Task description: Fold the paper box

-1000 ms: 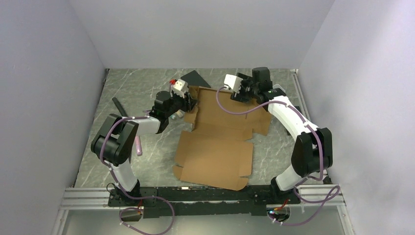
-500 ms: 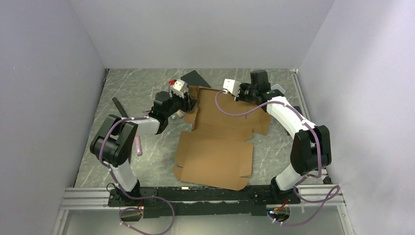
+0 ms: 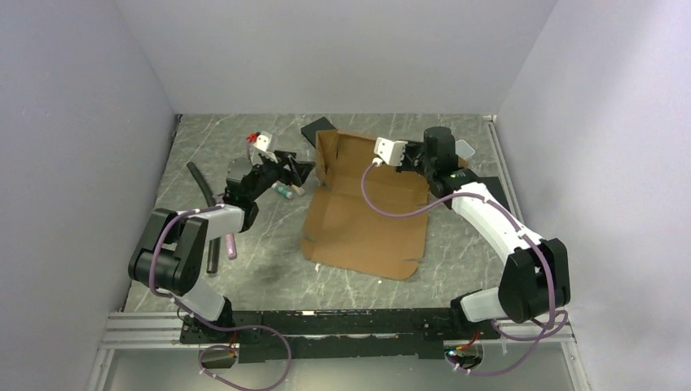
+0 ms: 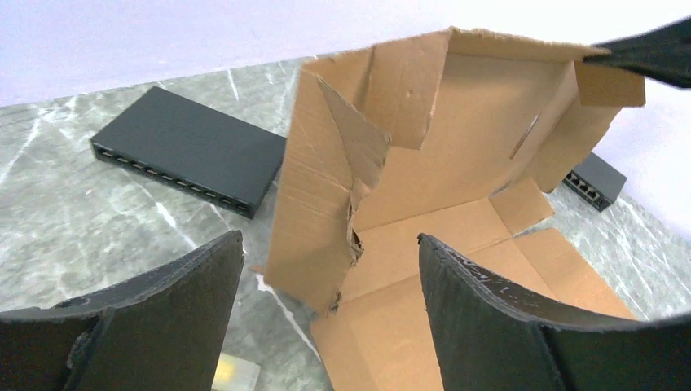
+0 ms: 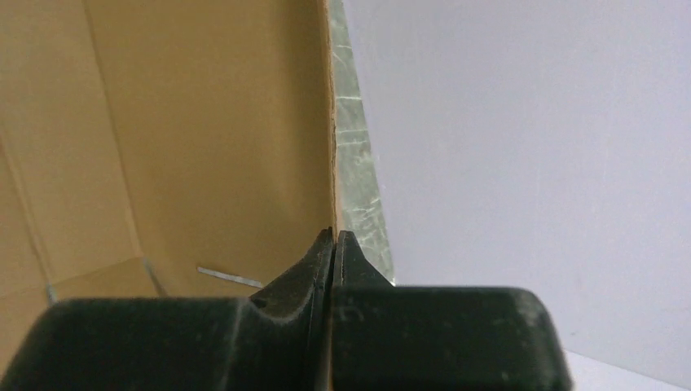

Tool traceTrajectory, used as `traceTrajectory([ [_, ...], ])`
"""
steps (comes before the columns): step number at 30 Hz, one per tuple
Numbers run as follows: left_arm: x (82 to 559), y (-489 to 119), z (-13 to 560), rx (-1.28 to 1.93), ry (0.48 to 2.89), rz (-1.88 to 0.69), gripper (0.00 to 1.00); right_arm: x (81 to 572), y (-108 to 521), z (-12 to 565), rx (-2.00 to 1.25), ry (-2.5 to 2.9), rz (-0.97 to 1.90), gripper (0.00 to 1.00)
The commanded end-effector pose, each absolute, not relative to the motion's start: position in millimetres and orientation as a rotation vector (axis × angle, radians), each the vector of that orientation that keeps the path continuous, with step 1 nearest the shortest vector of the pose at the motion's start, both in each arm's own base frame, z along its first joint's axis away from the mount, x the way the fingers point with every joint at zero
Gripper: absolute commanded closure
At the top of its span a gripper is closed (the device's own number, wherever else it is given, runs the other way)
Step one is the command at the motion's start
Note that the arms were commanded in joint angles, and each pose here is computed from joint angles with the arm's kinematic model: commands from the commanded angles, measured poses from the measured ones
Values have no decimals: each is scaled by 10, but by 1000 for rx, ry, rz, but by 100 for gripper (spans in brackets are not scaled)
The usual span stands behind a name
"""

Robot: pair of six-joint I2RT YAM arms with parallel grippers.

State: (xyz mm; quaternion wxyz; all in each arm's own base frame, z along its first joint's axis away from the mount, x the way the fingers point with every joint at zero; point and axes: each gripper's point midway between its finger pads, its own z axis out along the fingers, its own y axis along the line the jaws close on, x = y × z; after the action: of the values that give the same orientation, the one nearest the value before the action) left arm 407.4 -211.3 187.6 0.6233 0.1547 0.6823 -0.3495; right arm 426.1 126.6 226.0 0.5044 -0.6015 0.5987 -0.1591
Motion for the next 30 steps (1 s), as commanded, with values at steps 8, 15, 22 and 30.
traceTrajectory([
  [8,4086,-1923,2047,295,1473,-893,18,4309,1245,2407,-1319,1269,-725,100],
  [15,4094,-2158,1910,274,1499,-829,16,4278,1330,2307,-1309,1287,-699,100],
  [22,4289,-2338,1789,198,1614,-592,25,4251,1370,2298,-1301,1305,-665,100],
  [30,4511,-2364,1682,155,1671,-522,46,4225,1404,2297,-1304,1306,-646,100],
])
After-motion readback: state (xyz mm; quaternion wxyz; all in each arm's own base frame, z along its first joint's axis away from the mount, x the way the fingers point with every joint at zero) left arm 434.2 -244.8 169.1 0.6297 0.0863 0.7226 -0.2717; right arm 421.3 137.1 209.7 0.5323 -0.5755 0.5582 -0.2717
